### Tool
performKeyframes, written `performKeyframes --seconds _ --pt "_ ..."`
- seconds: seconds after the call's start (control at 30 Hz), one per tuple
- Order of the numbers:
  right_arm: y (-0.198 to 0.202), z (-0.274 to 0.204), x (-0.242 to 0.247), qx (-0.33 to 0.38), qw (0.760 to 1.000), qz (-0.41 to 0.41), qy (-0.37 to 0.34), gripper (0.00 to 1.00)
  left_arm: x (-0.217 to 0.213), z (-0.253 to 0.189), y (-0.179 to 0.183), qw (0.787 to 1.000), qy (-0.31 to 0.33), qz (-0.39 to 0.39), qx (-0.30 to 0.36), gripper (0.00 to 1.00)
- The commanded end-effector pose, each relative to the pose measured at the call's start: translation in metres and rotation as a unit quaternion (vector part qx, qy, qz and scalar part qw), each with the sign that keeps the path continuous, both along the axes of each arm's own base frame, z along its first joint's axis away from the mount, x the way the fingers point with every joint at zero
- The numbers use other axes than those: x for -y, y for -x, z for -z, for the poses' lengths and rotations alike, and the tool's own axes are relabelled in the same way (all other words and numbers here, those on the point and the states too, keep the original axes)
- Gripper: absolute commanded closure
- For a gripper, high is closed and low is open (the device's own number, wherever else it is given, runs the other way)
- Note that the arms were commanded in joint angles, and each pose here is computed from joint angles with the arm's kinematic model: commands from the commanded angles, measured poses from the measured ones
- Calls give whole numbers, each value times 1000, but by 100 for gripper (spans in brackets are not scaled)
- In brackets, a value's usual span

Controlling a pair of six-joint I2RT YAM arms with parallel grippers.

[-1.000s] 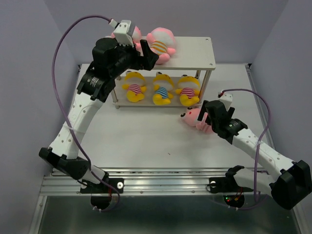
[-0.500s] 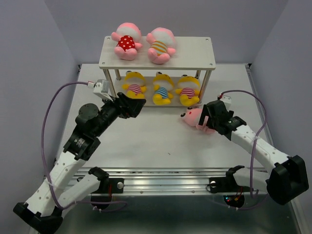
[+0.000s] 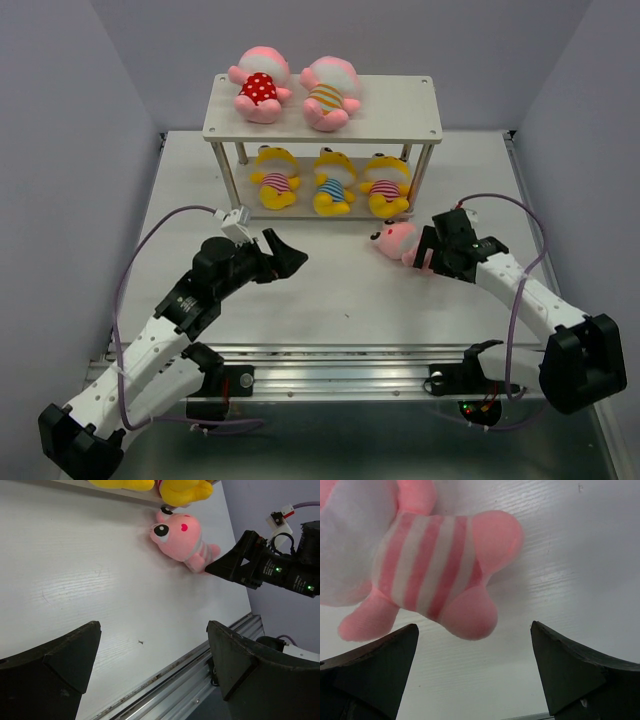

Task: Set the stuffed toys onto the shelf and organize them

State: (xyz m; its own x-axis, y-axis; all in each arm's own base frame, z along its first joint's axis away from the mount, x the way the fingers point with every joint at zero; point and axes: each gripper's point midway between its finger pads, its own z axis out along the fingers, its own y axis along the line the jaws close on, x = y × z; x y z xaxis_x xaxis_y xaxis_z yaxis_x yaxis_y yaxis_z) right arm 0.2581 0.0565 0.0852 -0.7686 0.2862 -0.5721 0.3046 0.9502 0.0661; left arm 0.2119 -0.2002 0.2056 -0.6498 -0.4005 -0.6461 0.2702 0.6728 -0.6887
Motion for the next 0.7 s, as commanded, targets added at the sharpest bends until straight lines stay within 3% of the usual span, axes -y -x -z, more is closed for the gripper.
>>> performKeyframes --seconds 0.0,0.47,0.57,0.63,0.67 --pt "-6 4 -7 -24 999 -23 -5 1 -2 -27 -7 999 9 -12 38 1" --pt "-24 -9 -12 15 998 -59 2 5 -8 -15 -19 998 -36 -31 29 1" --pt "-28 -10 -15 23 998 -64 -3 21 -8 -15 -21 998 -41 -32 30 1" --pt "-30 -13 -18 27 997 -74 -8 40 -9 -15 -22 998 -43 -36 31 1" --pt "-30 -15 -22 31 996 -83 -15 56 -10 -14 -22 998 -45 -39 30 1"
